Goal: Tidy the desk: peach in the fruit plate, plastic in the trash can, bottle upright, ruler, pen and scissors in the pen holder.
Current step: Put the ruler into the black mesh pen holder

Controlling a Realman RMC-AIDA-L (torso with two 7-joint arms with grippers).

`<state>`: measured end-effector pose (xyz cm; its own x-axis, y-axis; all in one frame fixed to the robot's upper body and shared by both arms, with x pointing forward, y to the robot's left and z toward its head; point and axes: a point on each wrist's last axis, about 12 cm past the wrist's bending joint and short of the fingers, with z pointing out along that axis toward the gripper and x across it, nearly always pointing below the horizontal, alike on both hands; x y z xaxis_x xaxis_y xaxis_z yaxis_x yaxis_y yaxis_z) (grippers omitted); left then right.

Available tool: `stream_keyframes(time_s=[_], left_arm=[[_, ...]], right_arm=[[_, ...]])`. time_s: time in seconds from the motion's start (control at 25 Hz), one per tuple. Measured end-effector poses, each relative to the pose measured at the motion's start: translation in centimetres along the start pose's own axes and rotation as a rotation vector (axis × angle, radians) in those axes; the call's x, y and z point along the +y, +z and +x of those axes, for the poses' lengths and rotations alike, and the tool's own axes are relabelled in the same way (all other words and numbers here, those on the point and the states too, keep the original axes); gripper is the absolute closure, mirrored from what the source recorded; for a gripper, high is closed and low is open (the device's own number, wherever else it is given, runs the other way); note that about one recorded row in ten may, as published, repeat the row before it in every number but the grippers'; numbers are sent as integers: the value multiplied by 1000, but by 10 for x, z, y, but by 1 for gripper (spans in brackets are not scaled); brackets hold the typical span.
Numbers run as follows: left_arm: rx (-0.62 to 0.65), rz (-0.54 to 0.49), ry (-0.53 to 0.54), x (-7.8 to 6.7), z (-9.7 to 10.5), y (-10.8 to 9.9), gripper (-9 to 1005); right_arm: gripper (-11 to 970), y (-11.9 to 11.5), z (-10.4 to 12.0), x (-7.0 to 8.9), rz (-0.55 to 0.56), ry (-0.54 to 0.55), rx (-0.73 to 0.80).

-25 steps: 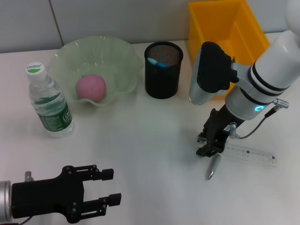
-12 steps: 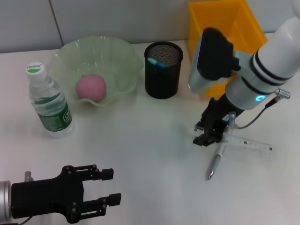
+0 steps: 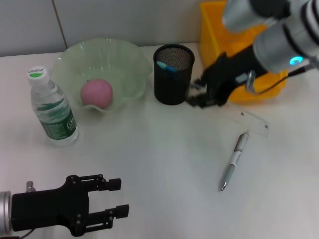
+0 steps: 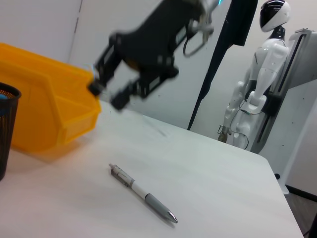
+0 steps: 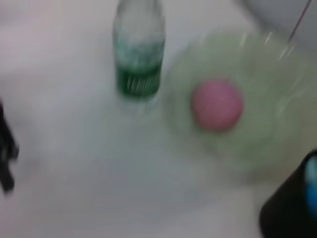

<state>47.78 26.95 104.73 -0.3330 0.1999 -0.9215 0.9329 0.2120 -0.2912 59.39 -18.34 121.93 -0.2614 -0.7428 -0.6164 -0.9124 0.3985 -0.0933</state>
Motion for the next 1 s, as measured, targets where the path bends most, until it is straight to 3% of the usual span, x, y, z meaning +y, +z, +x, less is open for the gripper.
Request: stream_keyframes(time_s=[0.28, 0.48, 0.68, 1.0], left_arm=[[-21, -33, -75, 5, -3, -2, 313], [-22, -37, -35, 3, -1, -3, 293], [-17, -31, -25, 3, -2, -2, 169], [-15, -21, -9, 3, -3, 0, 177]], right_arm=[[571, -16, -4, -8, 50, 30, -97], [568, -19, -10, -14, 92, 53, -200], [566, -22, -15, -20, 147, 83, -319], [561, -19, -10, -32, 224, 147, -527]])
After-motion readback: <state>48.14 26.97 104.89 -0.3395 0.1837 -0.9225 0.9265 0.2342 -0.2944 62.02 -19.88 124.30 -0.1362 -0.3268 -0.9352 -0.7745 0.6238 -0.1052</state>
